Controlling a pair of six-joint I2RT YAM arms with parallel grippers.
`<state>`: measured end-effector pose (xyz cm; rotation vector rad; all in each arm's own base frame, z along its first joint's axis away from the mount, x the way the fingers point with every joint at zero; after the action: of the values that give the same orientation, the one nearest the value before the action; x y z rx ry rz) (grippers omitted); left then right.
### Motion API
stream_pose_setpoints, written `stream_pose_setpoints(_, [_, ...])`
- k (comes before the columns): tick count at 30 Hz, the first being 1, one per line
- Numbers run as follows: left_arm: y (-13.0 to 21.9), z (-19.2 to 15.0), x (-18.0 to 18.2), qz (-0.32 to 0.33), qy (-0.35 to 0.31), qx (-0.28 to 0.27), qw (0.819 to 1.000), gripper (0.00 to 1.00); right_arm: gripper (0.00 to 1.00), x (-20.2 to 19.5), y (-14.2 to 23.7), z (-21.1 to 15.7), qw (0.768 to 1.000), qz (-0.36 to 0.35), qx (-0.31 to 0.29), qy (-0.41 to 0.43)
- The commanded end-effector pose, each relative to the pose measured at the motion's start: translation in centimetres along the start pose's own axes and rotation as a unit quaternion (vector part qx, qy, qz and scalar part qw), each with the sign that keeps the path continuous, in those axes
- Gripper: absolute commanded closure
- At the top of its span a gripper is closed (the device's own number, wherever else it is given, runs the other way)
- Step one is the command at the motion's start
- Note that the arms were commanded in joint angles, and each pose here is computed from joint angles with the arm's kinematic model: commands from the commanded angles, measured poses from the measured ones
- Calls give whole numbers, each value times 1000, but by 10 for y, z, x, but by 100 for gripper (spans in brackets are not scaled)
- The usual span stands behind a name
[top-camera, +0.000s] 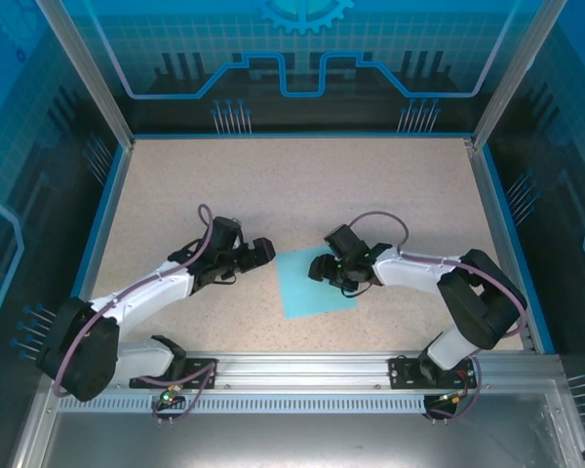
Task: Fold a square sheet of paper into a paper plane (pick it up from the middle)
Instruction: Move the square sheet of paper to the center of the table.
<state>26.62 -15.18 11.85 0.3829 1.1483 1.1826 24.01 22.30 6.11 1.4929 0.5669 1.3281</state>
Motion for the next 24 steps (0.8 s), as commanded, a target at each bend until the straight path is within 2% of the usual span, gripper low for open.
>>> stream_pose_setpoints(1, [1,10,-12,-16,-18,-7,1000,2,33,6,13,1,998,-43,-9,38])
stream_pose_setpoints(7, [9,23,-7,17,-18,-42,999,1,23,44,58,19,991,-64,-49,108])
stream_pose_setpoints(13, [18,31,-5,3,-9,-104,995,2,18,45,90,22,984,-46,-107,133])
stream_pose_setpoints(17, [21,34,-7,9,-34,-108,993,1,8,43,114,30,971,-35,-179,151])
stream_pose_setpoints(18, [21,33,-5,11,-36,-110,993,1,1,42,115,27,972,-27,-170,160])
stream_pose_setpoints(21, [23,30,-2,14,-34,-108,994,1,1,35,114,25,978,-21,-136,159])
stream_pose_setpoints(24, [22,28,-4,5,-34,-96,995,1,1,28,109,23,981,-24,-129,145])
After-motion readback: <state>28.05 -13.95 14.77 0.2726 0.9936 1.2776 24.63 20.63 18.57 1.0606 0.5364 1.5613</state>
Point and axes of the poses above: each hand's point on the last joint's axis, 136 mm out from that joint toward the fingers, its own y axis back along the fingers, its own x axis along the line the jaws close on, z = x × y, the point moved 4 cm from there along y, back along the fingers, and after that the axes turned 7 degrees about -y, right-handed, at the moved point
